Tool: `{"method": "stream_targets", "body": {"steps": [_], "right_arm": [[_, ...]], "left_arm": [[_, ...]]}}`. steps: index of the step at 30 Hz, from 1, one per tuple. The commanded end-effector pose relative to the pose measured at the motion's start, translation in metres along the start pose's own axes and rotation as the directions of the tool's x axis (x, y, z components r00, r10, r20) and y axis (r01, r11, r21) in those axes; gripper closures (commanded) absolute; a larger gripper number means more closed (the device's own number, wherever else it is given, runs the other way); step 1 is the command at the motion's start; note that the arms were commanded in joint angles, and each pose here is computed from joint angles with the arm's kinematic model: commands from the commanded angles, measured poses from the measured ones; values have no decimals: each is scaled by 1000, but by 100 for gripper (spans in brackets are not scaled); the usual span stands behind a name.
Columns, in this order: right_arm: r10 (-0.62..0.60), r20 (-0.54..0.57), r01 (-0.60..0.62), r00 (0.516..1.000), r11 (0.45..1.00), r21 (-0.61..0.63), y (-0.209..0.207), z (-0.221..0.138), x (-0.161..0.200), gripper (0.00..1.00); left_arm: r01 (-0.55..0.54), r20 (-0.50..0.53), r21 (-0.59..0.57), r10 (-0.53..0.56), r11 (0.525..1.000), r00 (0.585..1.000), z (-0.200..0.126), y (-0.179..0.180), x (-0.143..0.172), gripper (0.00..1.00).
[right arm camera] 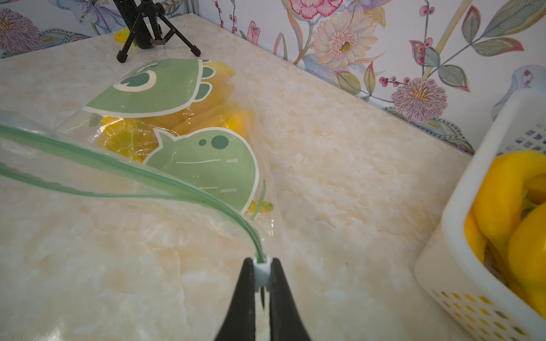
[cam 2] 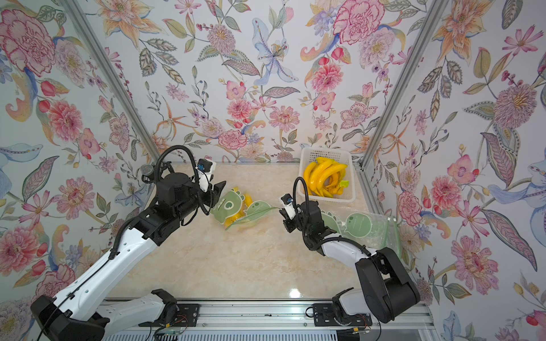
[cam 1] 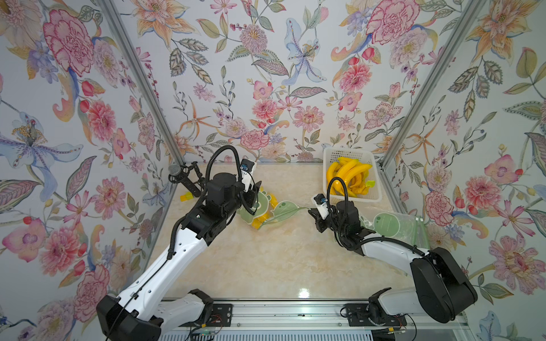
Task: Open the zip-top bag and take out the banana
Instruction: Unzip the zipper on the zipper food storage bag, then open the zipper of the food storage bag at the center of the board.
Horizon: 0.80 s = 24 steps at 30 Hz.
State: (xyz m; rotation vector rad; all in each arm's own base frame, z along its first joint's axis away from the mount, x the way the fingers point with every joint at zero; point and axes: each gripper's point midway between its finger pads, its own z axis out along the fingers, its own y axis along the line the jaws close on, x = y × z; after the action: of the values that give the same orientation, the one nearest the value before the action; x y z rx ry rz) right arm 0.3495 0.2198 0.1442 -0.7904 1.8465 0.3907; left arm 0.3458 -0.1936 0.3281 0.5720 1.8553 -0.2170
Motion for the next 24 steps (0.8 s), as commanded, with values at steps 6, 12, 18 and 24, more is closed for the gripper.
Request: {"method": "stream_targets", "body": {"steps": [6, 12, 18, 24], "right_arm": [[-18, 28, 19, 999, 1000, -4, 2, 2, -15, 93], [-18, 18, 18, 1000, 1000, -19, 11, 5, -7, 93], [-20, 14, 20, 1000, 1000, -14, 11, 5, -4, 93], [-27, 6, 27, 1000, 1000, -4, 9, 6, -3, 93]], "left_arm": [[-43, -350, 222, 121, 974, 929, 53, -83, 108, 45], [20, -390, 268, 89, 963, 917, 65, -104, 128, 45], [-2, -472, 228, 112, 974, 874, 72, -98, 152, 54], [-13, -508, 212, 122, 977, 853, 73, -95, 164, 68]]}}
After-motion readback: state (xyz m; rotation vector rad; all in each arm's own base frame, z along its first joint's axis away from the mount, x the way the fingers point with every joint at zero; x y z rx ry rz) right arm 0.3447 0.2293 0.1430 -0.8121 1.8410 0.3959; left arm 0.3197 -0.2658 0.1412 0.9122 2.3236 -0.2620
